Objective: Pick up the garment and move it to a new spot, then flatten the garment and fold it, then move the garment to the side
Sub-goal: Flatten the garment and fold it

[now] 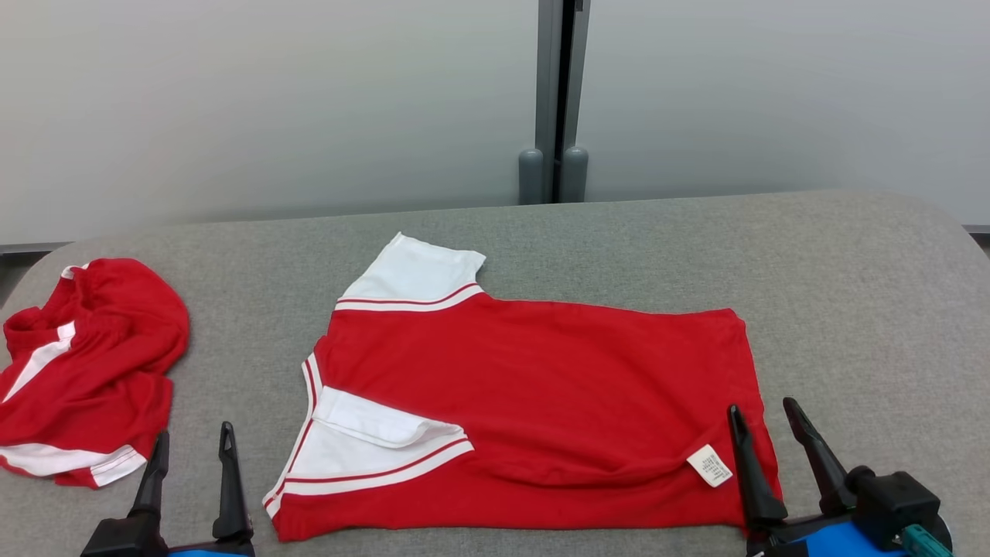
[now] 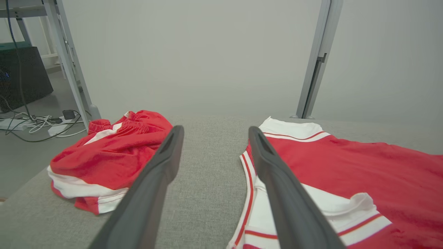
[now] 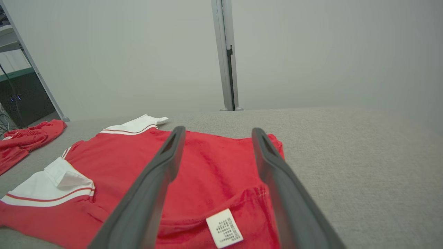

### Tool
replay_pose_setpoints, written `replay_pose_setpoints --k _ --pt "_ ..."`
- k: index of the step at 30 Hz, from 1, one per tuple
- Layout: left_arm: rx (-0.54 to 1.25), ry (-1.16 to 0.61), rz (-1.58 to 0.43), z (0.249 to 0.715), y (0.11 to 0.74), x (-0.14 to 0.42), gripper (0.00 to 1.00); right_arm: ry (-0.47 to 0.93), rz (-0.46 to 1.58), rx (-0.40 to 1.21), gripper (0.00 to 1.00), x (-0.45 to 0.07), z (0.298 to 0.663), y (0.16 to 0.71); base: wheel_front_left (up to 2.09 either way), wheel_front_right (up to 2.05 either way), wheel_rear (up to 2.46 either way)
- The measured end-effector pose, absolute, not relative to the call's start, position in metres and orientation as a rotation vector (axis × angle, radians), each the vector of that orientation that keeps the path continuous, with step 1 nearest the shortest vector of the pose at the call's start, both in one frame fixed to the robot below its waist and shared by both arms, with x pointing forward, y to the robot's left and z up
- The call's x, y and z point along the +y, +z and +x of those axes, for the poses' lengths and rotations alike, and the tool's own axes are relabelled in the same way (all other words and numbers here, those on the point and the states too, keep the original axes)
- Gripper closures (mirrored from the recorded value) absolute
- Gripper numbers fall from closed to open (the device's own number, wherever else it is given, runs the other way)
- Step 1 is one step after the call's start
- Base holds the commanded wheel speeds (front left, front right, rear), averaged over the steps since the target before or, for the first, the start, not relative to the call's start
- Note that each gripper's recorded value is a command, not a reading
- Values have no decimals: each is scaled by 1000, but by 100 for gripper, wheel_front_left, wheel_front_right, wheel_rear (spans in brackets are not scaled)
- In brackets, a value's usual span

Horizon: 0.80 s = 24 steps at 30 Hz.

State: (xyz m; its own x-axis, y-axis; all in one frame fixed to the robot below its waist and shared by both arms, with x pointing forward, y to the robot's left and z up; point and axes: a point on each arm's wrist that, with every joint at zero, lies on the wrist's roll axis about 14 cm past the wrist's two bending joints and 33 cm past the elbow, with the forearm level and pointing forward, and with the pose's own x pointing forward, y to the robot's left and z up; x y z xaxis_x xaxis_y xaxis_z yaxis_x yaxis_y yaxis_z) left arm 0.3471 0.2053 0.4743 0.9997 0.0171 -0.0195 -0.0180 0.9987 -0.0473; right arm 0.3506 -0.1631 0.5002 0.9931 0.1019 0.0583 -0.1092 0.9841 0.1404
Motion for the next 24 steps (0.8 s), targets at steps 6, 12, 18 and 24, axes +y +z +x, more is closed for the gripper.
replay_pose_setpoints --k 6,12,18,24 --pt "26 24 -47 345 472 207 0 108 134 -35 0 -162 349 497 0 0 0" --pt "35 -1 -60 351 469 200 0 99 124 -15 0 -165 351 493 0 0 0" --pt "-50 -88 -20 405 504 189 0 68 64 -48 0 -185 386 512 0 0 0" --pt "-80 -198 20 480 535 167 0 40 -9 -3 0 -211 429 518 0 0 0"
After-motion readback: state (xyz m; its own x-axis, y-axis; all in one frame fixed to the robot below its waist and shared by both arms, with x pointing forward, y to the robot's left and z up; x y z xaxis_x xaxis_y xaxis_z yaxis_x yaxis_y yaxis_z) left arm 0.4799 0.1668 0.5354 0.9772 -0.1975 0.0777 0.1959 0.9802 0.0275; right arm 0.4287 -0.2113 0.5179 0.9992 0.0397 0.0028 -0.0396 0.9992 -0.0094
